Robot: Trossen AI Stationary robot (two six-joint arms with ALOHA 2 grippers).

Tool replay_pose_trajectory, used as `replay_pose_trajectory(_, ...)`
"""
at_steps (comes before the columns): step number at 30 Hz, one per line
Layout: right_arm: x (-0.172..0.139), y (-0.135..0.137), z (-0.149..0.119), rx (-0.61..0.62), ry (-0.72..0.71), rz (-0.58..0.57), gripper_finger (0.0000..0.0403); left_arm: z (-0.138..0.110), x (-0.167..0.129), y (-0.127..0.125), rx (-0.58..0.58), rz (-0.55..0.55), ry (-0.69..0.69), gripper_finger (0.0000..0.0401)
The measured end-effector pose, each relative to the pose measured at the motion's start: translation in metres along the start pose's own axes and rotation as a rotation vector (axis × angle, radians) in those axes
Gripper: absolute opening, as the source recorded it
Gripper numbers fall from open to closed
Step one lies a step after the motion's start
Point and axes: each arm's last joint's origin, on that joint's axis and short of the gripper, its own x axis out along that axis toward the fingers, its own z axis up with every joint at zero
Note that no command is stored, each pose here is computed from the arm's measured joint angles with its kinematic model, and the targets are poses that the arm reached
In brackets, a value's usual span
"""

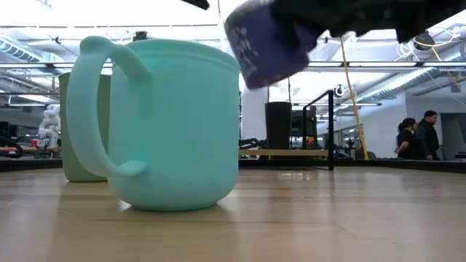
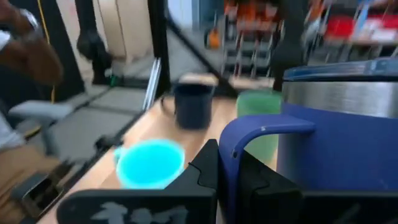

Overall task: Stack small to large cups/mugs on shelf
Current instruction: Put the purple mug on the shelf

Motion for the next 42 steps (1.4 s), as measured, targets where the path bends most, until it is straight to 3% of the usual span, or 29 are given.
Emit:
replay_pose_trajectory(7, 0.026, -0.022, -0.003, -0.076, -0.196, -0.186, 0.0002, -0.041, -0.024, 0.003, -0.07, 0.089, -0.071, 0.0275)
replay_pose_trajectory(14, 0.07, -0.05, 0.007, -0.073, -0.184, -0.273, 0.0002, -0.062, -0.041, 0.005, -0.097, 0.111, -0.199, 0.0274)
replay_pose_trajectory(24, 0.108, -0.075, 0.013, -0.056, -0.141, -0.466, 0.0002, -0.092, -0.036, -0.003, -0.099, 0.116, -0.172, 0.0273)
replay_pose_trajectory(42, 0.111, -0.102, -0.008, 0.049, -0.141, -0.62, 0.0002, -0.089, -0.06, -0.006, -0.093, 0.154, -0.324, 0.0273)
